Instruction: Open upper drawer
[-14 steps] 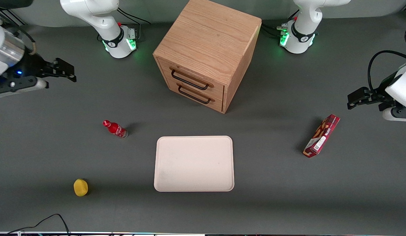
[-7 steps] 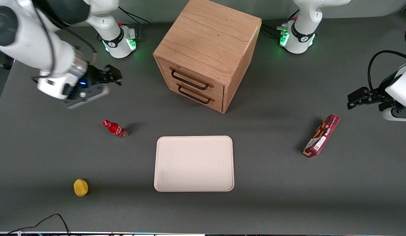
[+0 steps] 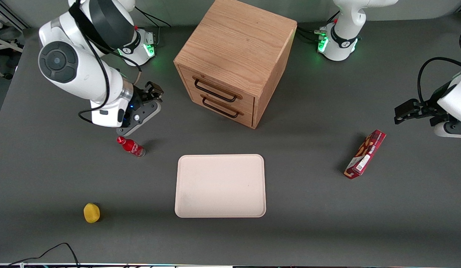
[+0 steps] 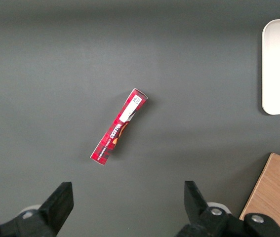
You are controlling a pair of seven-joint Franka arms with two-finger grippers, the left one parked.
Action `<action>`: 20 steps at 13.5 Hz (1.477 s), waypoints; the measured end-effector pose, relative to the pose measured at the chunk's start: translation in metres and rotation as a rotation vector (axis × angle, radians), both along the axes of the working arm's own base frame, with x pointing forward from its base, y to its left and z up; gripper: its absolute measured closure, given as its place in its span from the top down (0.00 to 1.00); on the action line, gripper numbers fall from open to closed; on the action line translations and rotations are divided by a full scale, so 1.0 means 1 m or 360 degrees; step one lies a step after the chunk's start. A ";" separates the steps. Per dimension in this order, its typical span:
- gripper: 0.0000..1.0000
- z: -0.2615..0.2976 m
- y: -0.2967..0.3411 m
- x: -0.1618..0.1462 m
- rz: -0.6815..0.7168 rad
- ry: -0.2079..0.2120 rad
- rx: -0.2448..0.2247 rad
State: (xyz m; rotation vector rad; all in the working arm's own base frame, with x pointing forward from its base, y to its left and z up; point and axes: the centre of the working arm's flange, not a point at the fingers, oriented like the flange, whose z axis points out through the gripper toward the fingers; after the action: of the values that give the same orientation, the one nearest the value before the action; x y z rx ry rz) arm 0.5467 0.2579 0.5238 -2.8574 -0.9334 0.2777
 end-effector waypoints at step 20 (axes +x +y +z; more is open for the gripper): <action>1.00 -0.058 0.134 -0.017 0.0473 -0.0131 0.0264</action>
State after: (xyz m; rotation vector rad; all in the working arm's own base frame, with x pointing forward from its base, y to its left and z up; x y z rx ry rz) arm 0.5298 0.3914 0.4654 -2.5931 -1.3316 0.1036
